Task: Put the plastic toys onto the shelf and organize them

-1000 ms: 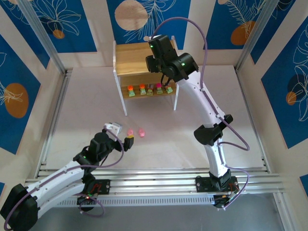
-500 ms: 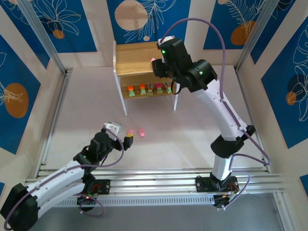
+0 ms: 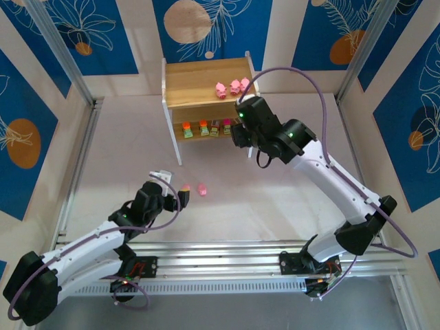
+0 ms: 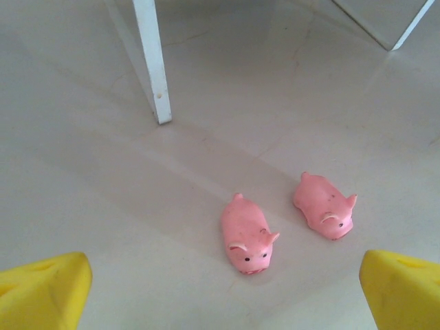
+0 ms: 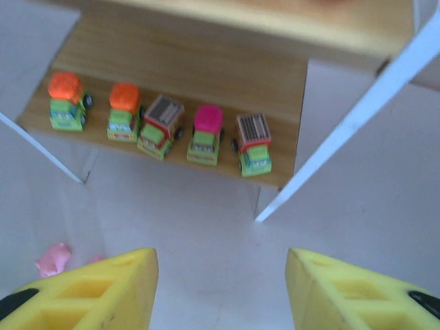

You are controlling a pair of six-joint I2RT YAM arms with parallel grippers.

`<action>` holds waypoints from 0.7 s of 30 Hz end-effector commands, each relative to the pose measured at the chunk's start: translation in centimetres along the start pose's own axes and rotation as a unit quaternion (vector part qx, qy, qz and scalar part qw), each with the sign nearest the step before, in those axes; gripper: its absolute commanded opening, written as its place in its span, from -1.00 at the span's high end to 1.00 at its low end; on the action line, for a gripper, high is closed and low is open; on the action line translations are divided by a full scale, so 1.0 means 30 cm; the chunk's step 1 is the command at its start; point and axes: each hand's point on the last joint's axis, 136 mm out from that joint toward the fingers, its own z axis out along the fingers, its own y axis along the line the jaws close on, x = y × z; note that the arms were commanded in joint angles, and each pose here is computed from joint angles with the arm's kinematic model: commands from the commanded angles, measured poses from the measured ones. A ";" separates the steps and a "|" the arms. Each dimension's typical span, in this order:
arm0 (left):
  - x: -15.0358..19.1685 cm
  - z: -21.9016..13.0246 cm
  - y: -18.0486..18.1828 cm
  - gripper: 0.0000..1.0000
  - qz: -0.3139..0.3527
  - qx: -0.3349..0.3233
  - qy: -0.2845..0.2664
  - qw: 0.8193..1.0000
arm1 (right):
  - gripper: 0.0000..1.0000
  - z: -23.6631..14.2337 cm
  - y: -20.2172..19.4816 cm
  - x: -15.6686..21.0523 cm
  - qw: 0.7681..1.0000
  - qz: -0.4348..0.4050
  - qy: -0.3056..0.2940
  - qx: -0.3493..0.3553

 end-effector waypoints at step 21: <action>-0.007 0.028 0.002 -0.88 -0.056 -0.043 0.085 0.994 | -0.14 0.101 -0.022 0.462 0.993 0.068 0.088 -0.033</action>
